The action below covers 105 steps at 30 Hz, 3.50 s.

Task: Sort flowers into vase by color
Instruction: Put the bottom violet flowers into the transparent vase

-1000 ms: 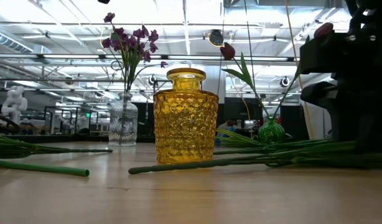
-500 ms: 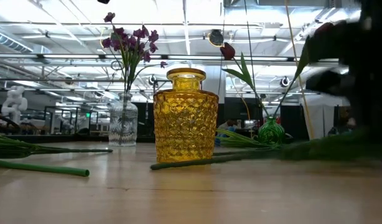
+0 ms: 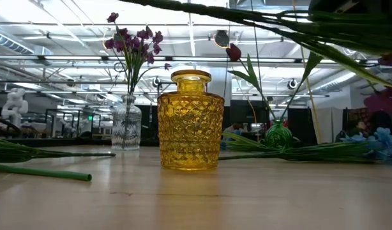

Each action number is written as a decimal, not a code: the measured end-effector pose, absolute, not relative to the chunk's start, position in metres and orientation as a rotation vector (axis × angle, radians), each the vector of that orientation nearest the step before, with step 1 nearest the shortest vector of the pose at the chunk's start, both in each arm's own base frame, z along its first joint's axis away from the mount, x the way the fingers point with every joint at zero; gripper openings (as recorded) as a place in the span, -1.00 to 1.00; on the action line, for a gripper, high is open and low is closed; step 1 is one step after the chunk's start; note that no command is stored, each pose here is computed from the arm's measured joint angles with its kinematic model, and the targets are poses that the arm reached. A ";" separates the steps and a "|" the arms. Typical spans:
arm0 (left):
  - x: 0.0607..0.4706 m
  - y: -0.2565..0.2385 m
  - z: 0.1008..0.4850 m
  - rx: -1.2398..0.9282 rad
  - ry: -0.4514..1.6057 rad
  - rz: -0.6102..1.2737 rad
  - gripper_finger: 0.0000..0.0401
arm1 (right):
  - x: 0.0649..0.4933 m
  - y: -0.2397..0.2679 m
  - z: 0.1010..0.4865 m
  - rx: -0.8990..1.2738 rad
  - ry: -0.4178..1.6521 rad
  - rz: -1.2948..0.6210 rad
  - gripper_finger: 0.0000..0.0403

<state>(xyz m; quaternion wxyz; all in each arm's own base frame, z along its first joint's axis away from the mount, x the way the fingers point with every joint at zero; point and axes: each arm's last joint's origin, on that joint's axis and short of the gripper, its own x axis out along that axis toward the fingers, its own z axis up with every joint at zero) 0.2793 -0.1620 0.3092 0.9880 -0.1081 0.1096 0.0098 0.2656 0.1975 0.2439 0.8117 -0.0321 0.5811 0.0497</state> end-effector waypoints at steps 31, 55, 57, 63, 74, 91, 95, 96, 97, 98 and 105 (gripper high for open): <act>0.415 -0.192 0.223 -0.155 0.666 -0.050 0.64 | 0.262 0.197 0.245 -0.017 1.254 0.029 -0.99; 0.415 -0.187 0.222 -0.129 0.719 -0.076 0.22 | 0.267 0.198 0.267 -0.030 1.173 -0.025 -0.99; 0.416 -0.187 0.222 -0.128 0.719 -0.078 0.12 | 0.267 0.198 0.267 -0.031 1.175 -0.026 -0.99; 0.417 -0.183 0.221 -0.141 0.737 -0.097 -0.12 | 0.267 0.198 0.267 -0.029 1.176 -0.024 -0.99; 0.413 -0.182 0.224 -0.097 0.760 -0.128 -0.62 | 0.271 0.201 0.257 -0.069 1.189 -0.038 -0.91; 0.387 -0.172 0.238 -0.060 0.920 -0.051 -0.98 | 0.268 0.199 0.264 -0.039 1.148 -0.164 -0.19; 0.370 -0.180 0.248 -0.041 0.964 -0.061 -0.98 | 0.266 0.199 0.280 -0.060 1.075 -0.218 -0.12; 0.367 -0.184 0.250 -0.035 0.964 -0.072 -0.98 | 0.265 0.199 0.286 -0.069 1.043 -0.228 -0.11; 0.363 -0.188 0.253 -0.024 0.961 -0.087 -0.98 | 0.263 0.199 0.290 -0.080 1.010 -0.241 -0.11; 0.359 -0.191 0.255 -0.015 0.960 -0.094 -0.97 | 0.261 0.200 0.295 -0.091 0.985 -0.250 -0.11; 0.333 -0.210 0.277 0.053 0.903 -0.092 -0.97 | 0.235 0.203 0.321 -0.109 0.802 -0.295 -0.11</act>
